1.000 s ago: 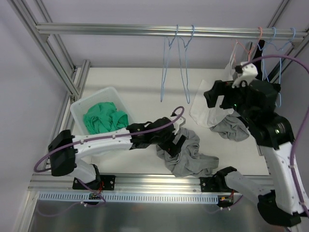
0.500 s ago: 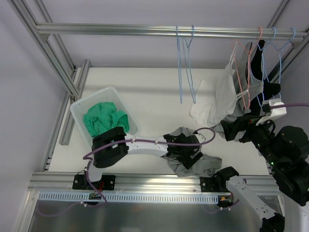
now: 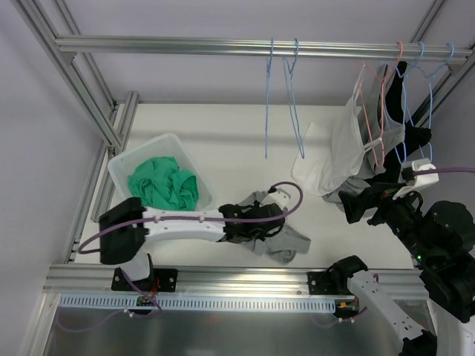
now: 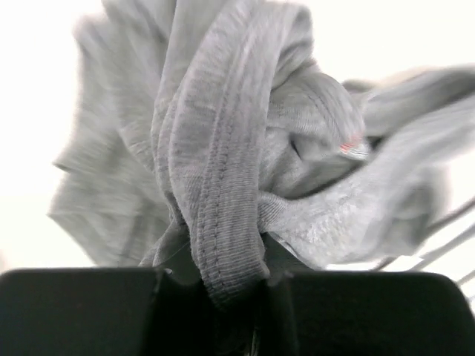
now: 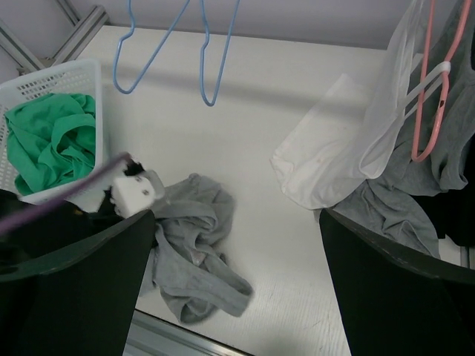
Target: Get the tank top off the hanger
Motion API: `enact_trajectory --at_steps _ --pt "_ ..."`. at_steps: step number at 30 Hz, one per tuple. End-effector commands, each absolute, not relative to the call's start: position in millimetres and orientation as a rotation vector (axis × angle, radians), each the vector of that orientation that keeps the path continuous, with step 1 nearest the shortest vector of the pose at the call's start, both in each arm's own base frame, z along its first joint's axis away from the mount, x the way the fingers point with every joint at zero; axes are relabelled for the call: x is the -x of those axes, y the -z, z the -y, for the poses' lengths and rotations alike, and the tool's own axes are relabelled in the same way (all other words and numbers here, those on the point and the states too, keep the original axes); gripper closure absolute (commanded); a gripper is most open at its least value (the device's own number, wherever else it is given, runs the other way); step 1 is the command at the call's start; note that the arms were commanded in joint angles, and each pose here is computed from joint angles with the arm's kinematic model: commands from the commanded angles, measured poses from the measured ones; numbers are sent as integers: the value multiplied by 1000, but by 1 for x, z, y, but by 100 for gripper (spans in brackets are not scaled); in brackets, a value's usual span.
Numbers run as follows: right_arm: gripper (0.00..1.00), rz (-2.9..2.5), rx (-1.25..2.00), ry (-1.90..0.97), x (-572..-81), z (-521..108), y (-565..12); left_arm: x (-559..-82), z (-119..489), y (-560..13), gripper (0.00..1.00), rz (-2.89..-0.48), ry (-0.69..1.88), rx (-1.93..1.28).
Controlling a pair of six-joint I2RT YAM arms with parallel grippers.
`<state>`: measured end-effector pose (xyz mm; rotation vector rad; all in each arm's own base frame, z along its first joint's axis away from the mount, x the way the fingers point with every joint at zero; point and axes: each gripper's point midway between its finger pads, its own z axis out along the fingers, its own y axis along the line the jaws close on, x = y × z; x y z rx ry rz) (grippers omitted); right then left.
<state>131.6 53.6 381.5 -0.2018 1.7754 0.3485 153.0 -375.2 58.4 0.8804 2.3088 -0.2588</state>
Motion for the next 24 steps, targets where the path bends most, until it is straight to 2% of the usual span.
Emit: enact_trajectory --at_steps 1,7,11,16,24 --pt "1 -1755 208 -334 -139 -54 -383 -177 363 -164 100 -2099 352 -660" --pt "0 -1751 205 -342 -141 -56 -381 -190 327 -255 100 -1942 366 -517" --pt "1 -1736 201 -341 -140 -55 -386 -208 289 -291 100 -1896 241 -401" --pt "1 -1728 212 -358 -141 -59 -389 -235 247 -340 100 -1852 248 -262" --pt "0 -1730 212 -344 -144 -58 -390 -238 189 -428 100 -1684 201 -148"
